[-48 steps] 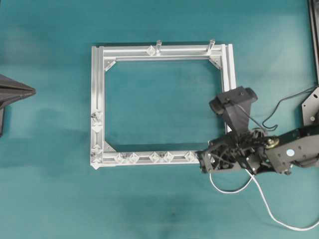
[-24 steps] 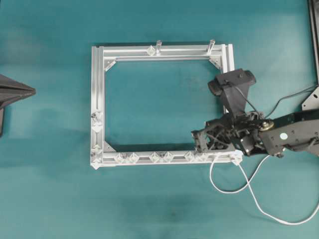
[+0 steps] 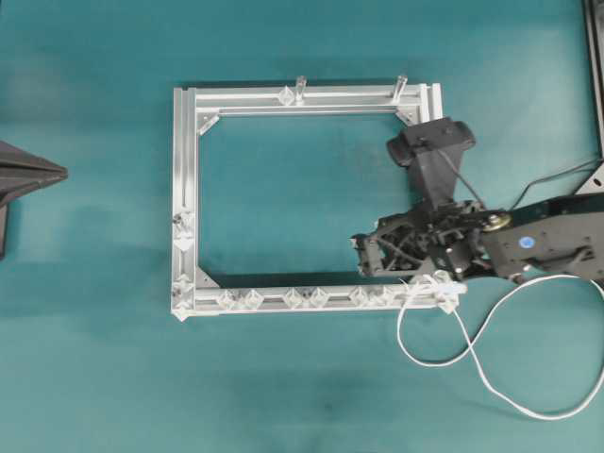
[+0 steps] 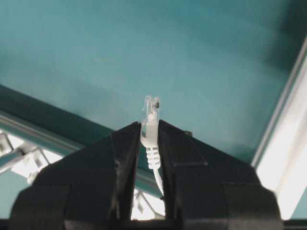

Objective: Move the cable alternately left and right between 8 closely spaced pins so it hooks onto each one.

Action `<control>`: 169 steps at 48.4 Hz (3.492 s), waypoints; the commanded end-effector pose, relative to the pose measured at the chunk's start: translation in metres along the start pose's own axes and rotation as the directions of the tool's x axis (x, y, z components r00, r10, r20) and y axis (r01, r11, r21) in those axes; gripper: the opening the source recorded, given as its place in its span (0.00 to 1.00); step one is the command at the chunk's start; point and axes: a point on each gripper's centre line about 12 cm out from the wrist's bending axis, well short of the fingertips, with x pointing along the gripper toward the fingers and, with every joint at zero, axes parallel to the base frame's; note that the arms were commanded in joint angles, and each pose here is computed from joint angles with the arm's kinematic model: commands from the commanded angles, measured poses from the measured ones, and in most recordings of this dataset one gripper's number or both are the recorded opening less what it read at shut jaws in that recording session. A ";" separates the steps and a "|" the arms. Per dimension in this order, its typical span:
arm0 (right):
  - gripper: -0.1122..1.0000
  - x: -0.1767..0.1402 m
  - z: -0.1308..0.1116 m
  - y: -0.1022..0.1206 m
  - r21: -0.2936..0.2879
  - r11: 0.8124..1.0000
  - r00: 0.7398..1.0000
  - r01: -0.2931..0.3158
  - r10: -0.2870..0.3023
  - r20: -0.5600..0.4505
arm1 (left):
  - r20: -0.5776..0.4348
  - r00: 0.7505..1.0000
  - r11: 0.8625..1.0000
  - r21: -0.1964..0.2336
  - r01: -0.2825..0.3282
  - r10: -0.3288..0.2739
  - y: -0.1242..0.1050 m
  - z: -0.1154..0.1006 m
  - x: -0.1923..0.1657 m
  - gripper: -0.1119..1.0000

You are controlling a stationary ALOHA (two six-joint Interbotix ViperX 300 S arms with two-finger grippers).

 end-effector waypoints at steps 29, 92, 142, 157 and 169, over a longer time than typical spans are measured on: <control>0.25 0.017 0.014 0.062 -0.069 0.993 0.995 -0.094 0.096 0.022 | 0.017 1.000 1.000 -0.004 0.002 -0.002 0.000 0.007 0.000 0.10; 0.25 -0.009 -0.065 0.067 -0.047 0.992 0.990 -0.116 0.111 -0.092 | 0.017 1.000 1.000 -0.003 0.001 -0.001 0.000 0.007 0.000 0.10; 0.25 -0.012 -0.076 0.066 -0.083 0.987 0.984 -0.141 0.131 -0.117 | 0.017 1.000 1.000 -0.004 0.002 -0.002 0.000 0.007 0.000 0.10; 0.25 -0.023 -0.100 0.065 -0.087 0.983 0.978 -0.160 0.146 -0.149 | 0.017 1.000 1.000 -0.003 0.001 -0.001 0.000 0.007 0.000 0.10; 0.25 -0.027 -0.122 0.059 -0.077 0.985 0.975 -0.154 0.139 -0.172 | 0.017 1.000 1.000 -0.003 0.001 -0.001 0.000 0.007 0.000 0.10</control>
